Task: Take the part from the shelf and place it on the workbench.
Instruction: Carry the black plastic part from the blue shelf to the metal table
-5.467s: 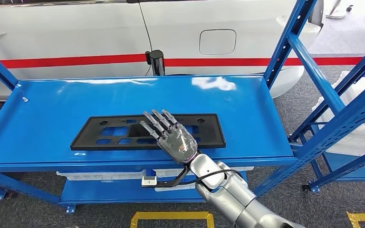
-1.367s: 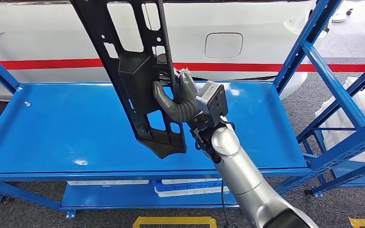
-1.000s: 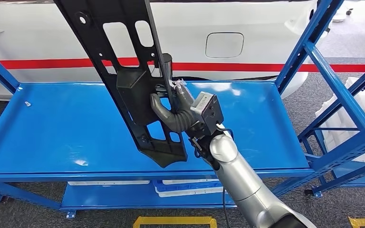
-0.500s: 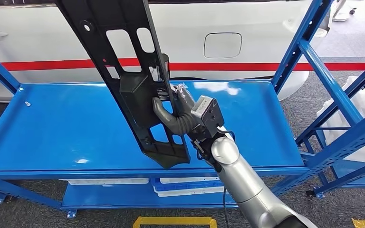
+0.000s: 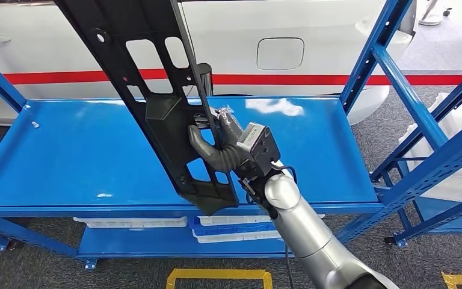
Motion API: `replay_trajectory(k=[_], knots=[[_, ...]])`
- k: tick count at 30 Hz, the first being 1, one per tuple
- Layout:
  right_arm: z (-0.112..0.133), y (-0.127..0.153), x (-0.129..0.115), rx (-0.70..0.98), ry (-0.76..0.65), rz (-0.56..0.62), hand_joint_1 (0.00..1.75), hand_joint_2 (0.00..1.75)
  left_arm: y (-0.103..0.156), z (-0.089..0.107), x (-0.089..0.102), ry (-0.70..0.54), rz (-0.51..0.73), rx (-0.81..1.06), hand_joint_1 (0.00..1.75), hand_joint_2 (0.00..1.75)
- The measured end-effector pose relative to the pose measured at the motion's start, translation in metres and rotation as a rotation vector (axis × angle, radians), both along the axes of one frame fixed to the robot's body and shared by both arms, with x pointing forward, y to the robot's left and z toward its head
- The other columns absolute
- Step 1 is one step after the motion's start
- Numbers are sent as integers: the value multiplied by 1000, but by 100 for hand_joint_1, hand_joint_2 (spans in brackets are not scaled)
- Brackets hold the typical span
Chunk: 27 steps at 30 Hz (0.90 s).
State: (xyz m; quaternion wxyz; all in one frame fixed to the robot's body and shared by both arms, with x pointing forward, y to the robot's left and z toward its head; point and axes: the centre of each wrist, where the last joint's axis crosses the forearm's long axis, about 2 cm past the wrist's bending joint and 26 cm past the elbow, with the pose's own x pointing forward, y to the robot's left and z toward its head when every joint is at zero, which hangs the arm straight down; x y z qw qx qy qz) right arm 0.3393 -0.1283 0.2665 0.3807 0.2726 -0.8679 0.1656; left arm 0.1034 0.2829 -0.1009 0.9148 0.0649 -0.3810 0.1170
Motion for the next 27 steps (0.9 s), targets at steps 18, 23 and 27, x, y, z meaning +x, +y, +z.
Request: replay_trajectory(k=[18, 23, 27], knots=[[6, -5, 3, 32, -41, 10, 175, 175, 2, 1, 3, -14, 6, 12, 0, 175], [7, -4, 3, 37, -48, 10, 175, 175, 3, 1, 3, -17, 6, 13, 0, 175], [7, -4, 3, 37, -46, 10, 175, 175, 4, 1, 4, -18, 6, 15, 0, 175]])
